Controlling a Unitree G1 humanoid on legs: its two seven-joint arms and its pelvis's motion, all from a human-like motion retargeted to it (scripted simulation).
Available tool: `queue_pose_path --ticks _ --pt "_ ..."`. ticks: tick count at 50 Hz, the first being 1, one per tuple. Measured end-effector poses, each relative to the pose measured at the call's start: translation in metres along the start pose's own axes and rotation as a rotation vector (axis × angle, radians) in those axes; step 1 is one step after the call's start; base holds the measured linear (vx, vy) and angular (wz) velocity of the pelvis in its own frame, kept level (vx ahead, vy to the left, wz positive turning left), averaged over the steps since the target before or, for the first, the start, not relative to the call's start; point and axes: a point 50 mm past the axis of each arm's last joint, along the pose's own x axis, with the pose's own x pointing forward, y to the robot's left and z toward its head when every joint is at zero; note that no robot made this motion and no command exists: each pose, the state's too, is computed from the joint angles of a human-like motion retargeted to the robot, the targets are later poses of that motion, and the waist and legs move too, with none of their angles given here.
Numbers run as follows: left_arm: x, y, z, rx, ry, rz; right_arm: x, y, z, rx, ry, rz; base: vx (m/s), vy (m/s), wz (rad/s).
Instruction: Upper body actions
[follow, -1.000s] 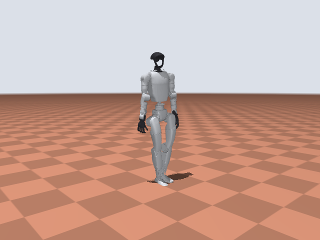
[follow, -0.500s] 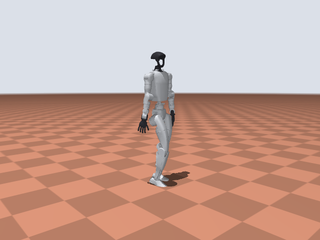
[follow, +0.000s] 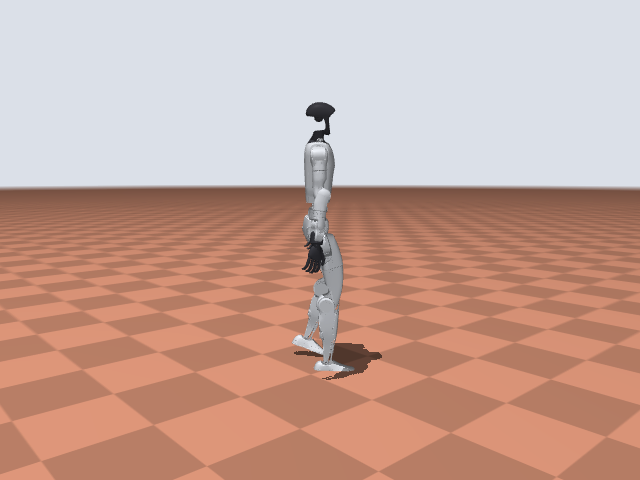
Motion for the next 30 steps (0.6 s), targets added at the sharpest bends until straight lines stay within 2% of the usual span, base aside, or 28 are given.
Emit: queue_pose_path --ticks 8,17,20,30 --pt "0.002 -0.016 -0.009 -0.005 0.012 0.042 0.000 -0.019 0.000 0.169 0.032 -0.019 0.11 -0.04 1.44" --pt "0.001 -0.038 -0.029 -0.072 0.125 -0.008 0.000 -0.012 0.007 0.245 0.006 -0.019 0.21 0.04 1.50" --pt "0.001 -0.029 -0.027 -0.067 0.119 0.040 0.000 -0.003 0.013 0.255 -0.044 0.000 0.20 0.04 1.60" --pt "-0.001 0.013 0.025 0.031 -0.057 0.150 -0.004 0.023 0.028 0.072 -0.098 0.062 0.10 -0.06 2.20"
